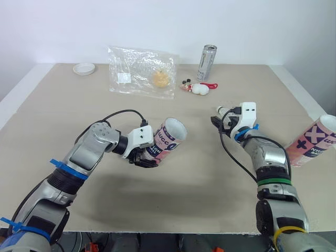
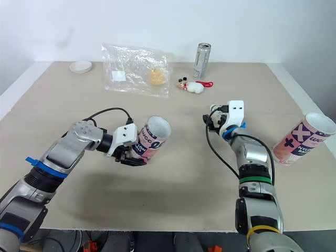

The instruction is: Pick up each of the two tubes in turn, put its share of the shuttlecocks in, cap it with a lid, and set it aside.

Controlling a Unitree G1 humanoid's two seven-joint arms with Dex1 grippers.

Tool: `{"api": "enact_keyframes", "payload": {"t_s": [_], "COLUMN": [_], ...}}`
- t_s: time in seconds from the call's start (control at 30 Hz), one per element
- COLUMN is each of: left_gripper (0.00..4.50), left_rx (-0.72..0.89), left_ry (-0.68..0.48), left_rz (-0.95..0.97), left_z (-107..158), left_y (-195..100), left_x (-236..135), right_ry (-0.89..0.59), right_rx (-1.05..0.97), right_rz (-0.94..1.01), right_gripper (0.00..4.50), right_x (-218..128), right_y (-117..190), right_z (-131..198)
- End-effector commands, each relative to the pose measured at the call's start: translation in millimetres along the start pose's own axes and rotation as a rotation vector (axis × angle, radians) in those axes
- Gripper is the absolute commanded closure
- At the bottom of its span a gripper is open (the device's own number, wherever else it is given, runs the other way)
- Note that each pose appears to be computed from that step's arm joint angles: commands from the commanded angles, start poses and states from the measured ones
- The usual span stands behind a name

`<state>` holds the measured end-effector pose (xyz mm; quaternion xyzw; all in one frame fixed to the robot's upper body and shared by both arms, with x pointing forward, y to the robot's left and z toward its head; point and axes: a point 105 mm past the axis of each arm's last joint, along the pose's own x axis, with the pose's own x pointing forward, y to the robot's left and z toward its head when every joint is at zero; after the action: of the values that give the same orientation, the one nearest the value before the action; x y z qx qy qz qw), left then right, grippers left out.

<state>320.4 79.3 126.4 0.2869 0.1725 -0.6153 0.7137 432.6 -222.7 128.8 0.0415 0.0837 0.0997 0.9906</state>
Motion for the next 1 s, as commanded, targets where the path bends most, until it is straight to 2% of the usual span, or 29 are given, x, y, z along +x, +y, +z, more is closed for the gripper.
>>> {"api": "enact_keyframes", "payload": {"t_s": [0.03, 0.1, 0.13, 0.17, 0.2, 0.23, 0.47, 0.57, 0.67, 0.73, 0.83, 1.0], "left_gripper": [1.41, 1.41, 1.41, 1.41, 1.41, 1.41, 1.41, 1.41, 1.41, 1.41, 1.41, 1.41], "left_rx": [-0.004, -0.006, -0.006, -0.006, -0.007, -0.007, -0.007, -0.007, -0.008, -0.008, -0.010, -0.014], "left_ry": [0.008, 0.007, 0.007, 0.007, 0.006, 0.006, 0.005, 0.005, 0.004, 0.004, 0.005, 0.009], "left_rz": [-0.013, -0.011, -0.010, -0.008, -0.007, -0.006, -0.005, -0.005, -0.004, -0.004, -0.006, -0.016], "left_z": [-2.5, -2.6, -2.7, -2.7, -2.8, -2.8, -2.8, -2.7, -2.4, -2.0, -2.2, -2.6], "left_y": [-5.4, -5.5, -5.2, -4.8, -4.8, -4.7, -4.5, -3.7, -2.4, -1.1, -0.1, 0.5], "left_x": [4.0, 4.1, 4.0, 3.9, 4.0, 4.0, 4.4, 4.8, 4.5, 3.7, 2.6, 2.8], "right_ry": [-0.066, -0.070, -0.072, -0.073, -0.075, -0.076, -0.103, -0.182, -0.280, -0.328, -0.330, -0.377], "right_rx": [-0.012, -0.008, -0.009, -0.014, -0.019, -0.013, -0.071, -0.360, -0.543, -0.776, -1.128, -1.374], "right_rz": [-0.009, -0.021, -0.027, -0.029, -0.029, -0.029, -0.009, 0.117, 0.226, 0.366, 0.638, 0.953], "right_gripper": [1.63, 2.67, 2.98, 3.70, 3.87, 4.33, 4.42, 4.42, 4.42, 4.42, 4.42, 4.42], "right_x": [5.4, 8.2, 9.1, 9.8, 10.0, 10.4, 9.2, -2.7, -21.8, -42.0, -76.3, -117.3], "right_y": [-0.8, -2.3, -3.2, -3.8, -4.2, -4.3, -2.2, 15.4, 31.4, 50.7, 83.2, 126.6], "right_z": [20.4, 21.8, 22.3, 22.7, 22.8, 22.6, 27.6, 49.8, 80.1, 98.4, 105.8, 114.5]}}
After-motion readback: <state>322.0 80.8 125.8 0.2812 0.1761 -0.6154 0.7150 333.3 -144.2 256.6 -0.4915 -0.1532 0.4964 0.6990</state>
